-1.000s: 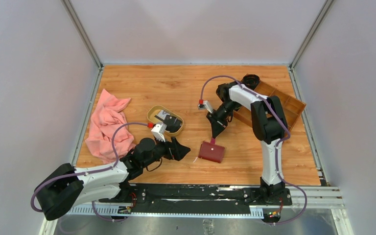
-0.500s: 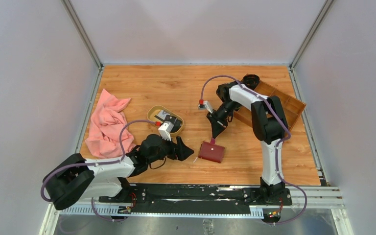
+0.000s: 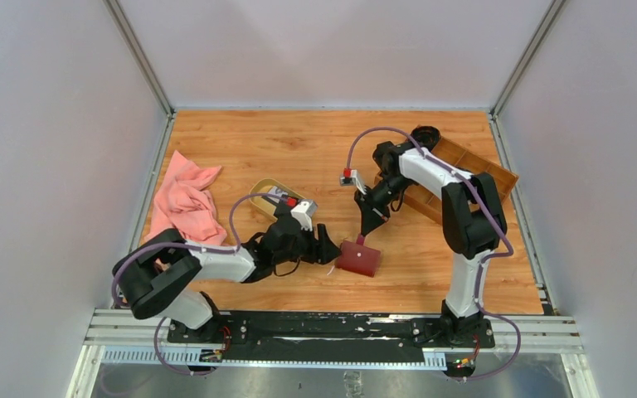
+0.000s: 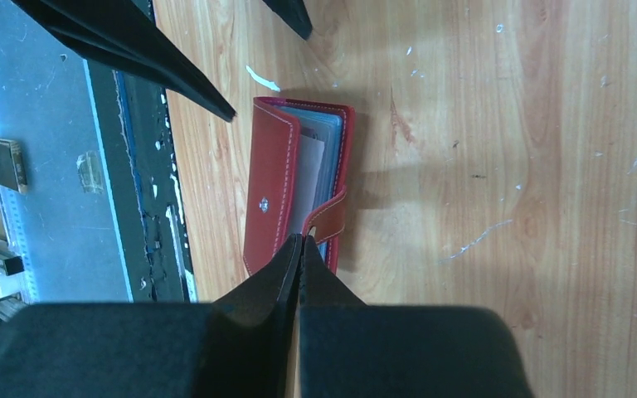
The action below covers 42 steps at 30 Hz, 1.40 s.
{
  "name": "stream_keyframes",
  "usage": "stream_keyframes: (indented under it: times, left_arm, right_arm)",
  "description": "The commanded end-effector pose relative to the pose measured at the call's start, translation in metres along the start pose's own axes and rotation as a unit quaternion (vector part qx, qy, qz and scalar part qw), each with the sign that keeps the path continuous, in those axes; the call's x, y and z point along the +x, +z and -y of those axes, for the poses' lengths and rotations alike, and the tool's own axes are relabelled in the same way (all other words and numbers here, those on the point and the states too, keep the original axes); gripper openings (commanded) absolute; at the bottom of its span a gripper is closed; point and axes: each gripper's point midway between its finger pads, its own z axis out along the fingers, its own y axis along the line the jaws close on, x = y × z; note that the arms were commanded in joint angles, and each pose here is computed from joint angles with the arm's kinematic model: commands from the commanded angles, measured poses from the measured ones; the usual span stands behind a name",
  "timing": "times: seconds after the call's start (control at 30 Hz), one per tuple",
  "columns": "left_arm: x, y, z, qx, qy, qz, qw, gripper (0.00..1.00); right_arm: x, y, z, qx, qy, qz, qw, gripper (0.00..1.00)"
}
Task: Put the credit cards into the card holder
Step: Close the card holder at the center of the board.
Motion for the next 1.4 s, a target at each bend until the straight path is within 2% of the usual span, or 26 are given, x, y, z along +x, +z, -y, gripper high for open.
stream_keyframes:
  times: [0.0, 0.37, 0.53, 0.73, 1.03, 1.37]
  left_arm:
    - [0.002, 0.017, 0.002, -0.008, 0.009, -0.008, 1.000, 0.62]
    - [0.023, 0.042, -0.022, -0.058, -0.001, -0.034, 0.998, 0.62]
    - [0.038, 0.046, -0.036, -0.083, -0.012, -0.056, 0.995, 0.51]
    - [0.049, 0.045, -0.052, -0.110, -0.021, -0.063, 0.992, 0.43]
    - [0.050, 0.043, -0.051, -0.109, -0.025, -0.064, 0.992, 0.41]
    - [0.047, 0.041, -0.048, -0.102, -0.025, -0.061, 0.993, 0.40]
  right_arm:
    - [-0.003, 0.003, -0.007, 0.010, -0.020, 0.013, 1.000, 0.00]
    - [0.003, 0.013, 0.001, 0.018, -0.005, 0.003, 1.000, 0.00]
    - [0.006, 0.015, -0.003, 0.011, -0.012, 0.005, 1.000, 0.00]
    - [0.008, 0.017, -0.009, 0.009, -0.021, 0.012, 1.000, 0.00]
    - [0.017, 0.025, -0.011, 0.026, -0.036, 0.005, 0.999, 0.00]
    - [0.031, 0.040, -0.011, 0.026, -0.029, -0.037, 0.999, 0.00]
